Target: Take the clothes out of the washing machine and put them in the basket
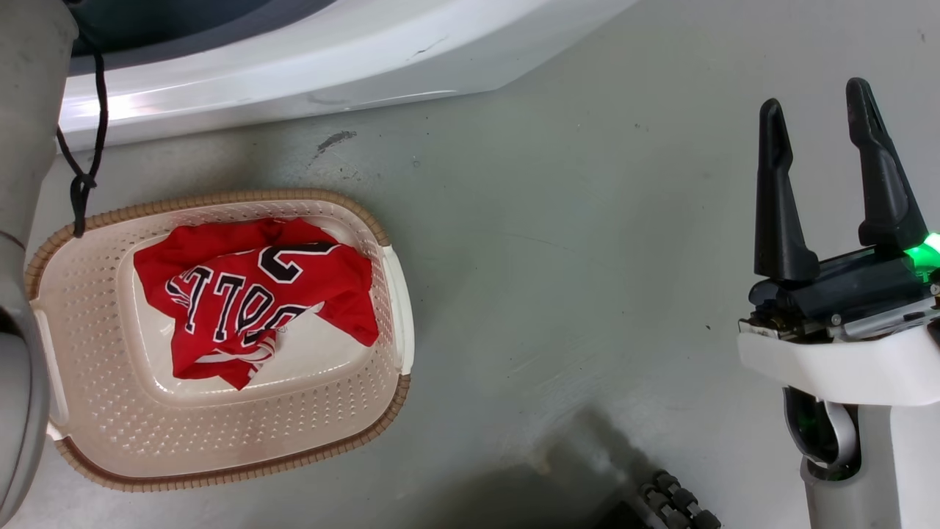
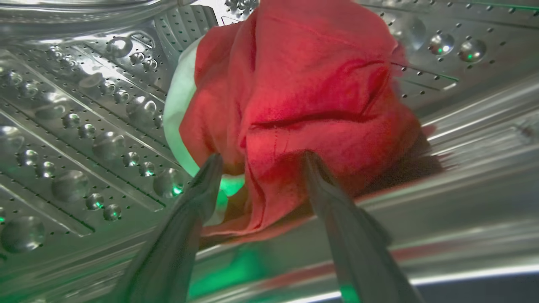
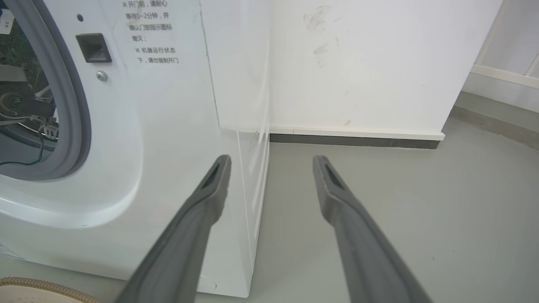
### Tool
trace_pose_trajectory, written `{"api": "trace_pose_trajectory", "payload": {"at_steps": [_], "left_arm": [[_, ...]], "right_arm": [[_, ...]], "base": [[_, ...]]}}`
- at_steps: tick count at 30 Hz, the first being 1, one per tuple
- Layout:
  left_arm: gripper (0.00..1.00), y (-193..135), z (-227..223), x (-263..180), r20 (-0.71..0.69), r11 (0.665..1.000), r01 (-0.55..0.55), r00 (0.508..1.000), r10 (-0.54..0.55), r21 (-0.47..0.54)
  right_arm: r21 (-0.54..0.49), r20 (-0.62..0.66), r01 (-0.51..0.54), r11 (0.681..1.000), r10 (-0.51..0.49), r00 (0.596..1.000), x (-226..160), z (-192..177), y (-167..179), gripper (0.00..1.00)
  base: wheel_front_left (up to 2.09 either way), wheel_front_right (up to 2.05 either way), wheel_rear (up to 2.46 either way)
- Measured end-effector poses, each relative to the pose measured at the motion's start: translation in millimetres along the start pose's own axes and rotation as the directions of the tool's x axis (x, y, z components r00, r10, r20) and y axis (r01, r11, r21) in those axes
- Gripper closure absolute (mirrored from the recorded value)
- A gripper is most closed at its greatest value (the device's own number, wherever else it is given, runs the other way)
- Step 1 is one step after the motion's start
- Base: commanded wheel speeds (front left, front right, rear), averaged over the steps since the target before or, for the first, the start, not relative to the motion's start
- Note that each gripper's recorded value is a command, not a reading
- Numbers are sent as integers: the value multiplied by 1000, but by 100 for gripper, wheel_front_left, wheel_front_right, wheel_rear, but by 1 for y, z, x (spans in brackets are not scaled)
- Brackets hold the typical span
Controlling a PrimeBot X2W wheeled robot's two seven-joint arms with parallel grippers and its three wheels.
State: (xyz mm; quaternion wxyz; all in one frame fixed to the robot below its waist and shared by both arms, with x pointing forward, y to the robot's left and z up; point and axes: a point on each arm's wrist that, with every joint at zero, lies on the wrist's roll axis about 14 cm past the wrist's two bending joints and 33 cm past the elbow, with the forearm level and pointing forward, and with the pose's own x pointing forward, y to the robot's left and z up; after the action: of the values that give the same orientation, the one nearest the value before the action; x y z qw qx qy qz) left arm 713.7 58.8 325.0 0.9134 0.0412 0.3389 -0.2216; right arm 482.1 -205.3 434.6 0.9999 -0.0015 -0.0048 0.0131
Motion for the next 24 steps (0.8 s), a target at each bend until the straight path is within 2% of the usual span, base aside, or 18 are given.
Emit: {"api": "trace_pose_trajectory", "payload": {"at_steps": [2, 13, 22, 24], "left_arm": [[100, 0, 0, 1, 6, 1000, -1, 1000, 1, 4], [100, -3, 3, -1, 29, 1000, 9, 1000, -8, -19], [100, 5, 23, -19, 151, 999, -3, 989, 10, -44], [100, 5, 24, -27, 184, 1000, -9, 983, 13, -23]], "right_arm": [[0, -1, 2, 1000, -2, 1000, 0, -1, -1, 0], [1, 8, 1, 1000, -1, 1000, 2, 2, 0, 0], [9, 23, -15, 1000, 15, 1000, 4, 7, 6, 0], [14, 29, -22, 1000, 22, 999, 3, 10, 9, 0]], "base": [[0, 0, 0], [0, 0, 0], [0, 0, 0], [0, 0, 0]]}}
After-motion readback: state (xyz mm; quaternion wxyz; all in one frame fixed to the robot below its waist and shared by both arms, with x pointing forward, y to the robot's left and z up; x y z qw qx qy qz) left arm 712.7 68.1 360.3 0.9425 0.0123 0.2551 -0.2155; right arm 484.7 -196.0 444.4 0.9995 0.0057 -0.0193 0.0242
